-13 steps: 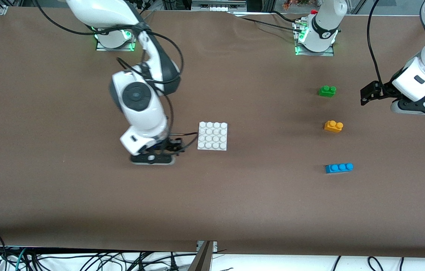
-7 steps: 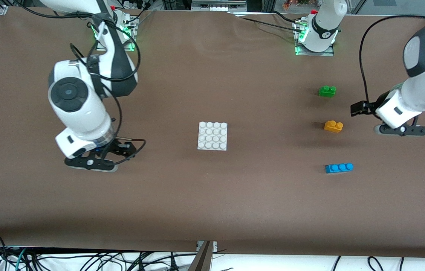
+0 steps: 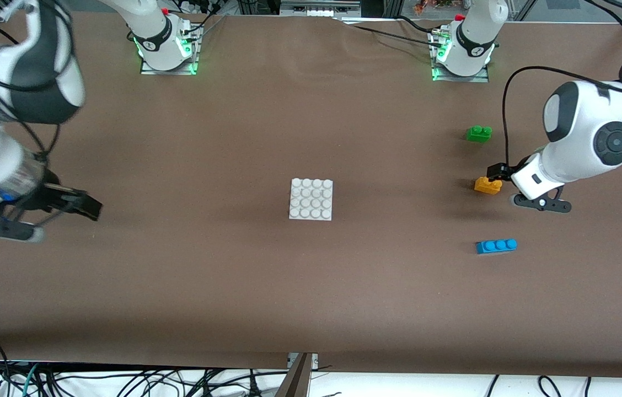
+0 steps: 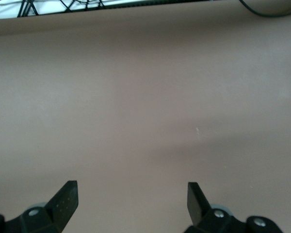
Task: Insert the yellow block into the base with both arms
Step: 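Lower the left gripper and grasp the yellow block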
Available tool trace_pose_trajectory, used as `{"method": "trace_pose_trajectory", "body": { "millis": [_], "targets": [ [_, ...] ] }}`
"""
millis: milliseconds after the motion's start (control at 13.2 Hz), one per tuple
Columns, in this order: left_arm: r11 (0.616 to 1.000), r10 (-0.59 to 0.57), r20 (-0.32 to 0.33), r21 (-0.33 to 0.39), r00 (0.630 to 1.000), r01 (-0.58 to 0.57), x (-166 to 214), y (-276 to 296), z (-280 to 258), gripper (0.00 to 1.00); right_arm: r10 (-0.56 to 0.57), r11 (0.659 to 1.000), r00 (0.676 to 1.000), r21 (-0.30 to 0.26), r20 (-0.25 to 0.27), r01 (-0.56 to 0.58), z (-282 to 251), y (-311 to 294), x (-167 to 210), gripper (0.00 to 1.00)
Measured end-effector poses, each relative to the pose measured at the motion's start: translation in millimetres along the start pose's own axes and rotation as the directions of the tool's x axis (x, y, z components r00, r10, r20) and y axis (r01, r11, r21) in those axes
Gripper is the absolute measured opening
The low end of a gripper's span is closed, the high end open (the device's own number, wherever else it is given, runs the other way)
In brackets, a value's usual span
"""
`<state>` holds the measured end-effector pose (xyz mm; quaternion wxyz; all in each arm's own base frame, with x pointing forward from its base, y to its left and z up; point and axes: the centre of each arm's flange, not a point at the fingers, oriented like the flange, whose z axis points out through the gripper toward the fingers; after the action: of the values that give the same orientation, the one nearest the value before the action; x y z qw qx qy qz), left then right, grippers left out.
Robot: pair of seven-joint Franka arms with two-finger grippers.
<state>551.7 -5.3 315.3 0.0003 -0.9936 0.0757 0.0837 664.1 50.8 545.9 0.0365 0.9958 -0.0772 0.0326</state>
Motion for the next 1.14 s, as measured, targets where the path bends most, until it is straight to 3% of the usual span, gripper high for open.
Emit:
{"method": "trace_pose_trajectory", "body": {
  "millis": [379,606,834,1137],
  "targets": [
    [1.0,0.022,0.016,-0.017,1.0,-0.022,-33,-25,66,1.0,-0.075,0.996,0.997,0.04,0.026,0.074,-12,82,-4,1.0],
    [0.999,0.03,-0.001,-0.015,1.0,-0.03,-30,-21,80,1.0,-0.05,0.998,0.993,0.055,0.112,0.044,-1,127,-29,1.0],
    [0.999,0.038,-0.04,-0.01,0.998,-0.038,-30,-19,107,1.0,-0.051,0.997,0.993,0.062,0.106,0.044,-14,129,-40,1.0],
    [0.998,0.059,-0.044,-0.012,0.997,-0.059,-31,-18,131,1.0,-0.081,0.994,0.993,0.074,0.082,0.075,-34,114,-49,1.0]
  ]
}}
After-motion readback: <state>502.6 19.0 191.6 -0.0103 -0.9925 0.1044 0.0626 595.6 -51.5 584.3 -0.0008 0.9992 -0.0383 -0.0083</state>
